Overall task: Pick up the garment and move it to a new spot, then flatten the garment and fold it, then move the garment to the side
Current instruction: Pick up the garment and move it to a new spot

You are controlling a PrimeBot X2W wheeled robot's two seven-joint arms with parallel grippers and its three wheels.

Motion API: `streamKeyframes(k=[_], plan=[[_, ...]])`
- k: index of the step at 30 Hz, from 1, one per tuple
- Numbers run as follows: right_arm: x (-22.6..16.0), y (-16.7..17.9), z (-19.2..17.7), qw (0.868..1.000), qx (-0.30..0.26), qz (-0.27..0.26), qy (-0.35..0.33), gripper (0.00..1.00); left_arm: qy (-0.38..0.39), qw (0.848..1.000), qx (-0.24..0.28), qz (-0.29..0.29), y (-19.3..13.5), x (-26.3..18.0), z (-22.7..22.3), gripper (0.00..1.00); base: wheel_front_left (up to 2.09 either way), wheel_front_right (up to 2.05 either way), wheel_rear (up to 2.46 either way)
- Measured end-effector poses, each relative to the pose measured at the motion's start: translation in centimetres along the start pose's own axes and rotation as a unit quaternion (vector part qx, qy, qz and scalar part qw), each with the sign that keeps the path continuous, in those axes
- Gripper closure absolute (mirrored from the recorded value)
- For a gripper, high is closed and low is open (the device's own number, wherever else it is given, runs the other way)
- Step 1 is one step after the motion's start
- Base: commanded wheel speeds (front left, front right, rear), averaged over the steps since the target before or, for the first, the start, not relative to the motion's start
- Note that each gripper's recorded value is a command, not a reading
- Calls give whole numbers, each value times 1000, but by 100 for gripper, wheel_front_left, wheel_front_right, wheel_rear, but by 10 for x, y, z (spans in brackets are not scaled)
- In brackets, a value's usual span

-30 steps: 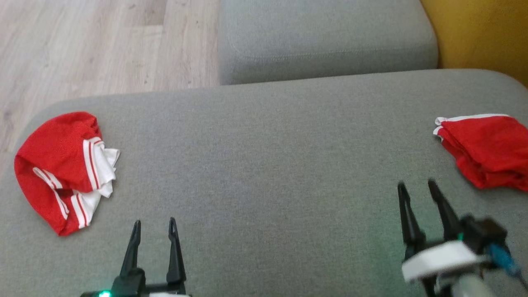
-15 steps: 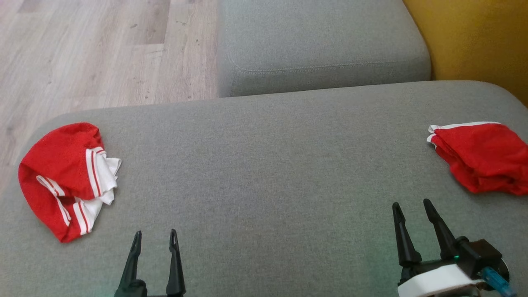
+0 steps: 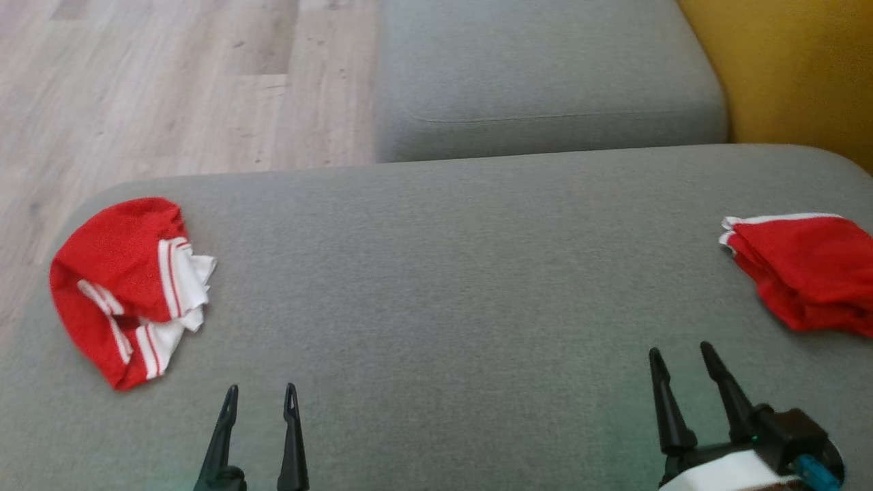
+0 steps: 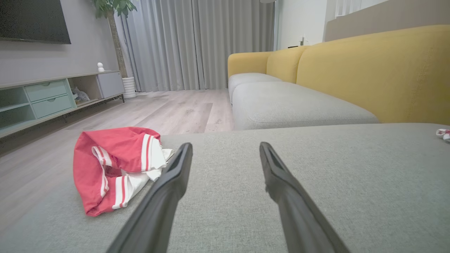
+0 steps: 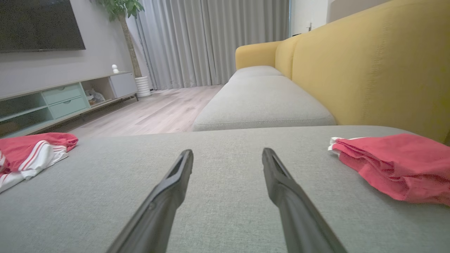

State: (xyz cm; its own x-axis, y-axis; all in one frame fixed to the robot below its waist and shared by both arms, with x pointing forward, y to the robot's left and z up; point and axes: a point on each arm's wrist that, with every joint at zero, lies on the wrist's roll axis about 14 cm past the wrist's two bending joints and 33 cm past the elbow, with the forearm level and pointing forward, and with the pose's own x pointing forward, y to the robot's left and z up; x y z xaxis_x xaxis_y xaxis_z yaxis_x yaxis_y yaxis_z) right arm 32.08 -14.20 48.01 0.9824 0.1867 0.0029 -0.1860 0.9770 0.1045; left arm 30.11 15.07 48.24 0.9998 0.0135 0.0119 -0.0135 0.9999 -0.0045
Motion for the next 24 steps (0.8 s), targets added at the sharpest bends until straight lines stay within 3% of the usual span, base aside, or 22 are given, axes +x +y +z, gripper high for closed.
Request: streamKeyframes(k=[11,19,24], plan=[[23,54,-10,996,-1,90,19,0,-16,997,0,78,40,-20,9,0,0,0,0],[43,105,-17,985,-4,170,33,0,-21,983,4,185,95,-59,12,0,0,0,0],[48,118,-18,981,-3,190,34,0,-15,977,4,212,106,-73,9,0,0,0,0]])
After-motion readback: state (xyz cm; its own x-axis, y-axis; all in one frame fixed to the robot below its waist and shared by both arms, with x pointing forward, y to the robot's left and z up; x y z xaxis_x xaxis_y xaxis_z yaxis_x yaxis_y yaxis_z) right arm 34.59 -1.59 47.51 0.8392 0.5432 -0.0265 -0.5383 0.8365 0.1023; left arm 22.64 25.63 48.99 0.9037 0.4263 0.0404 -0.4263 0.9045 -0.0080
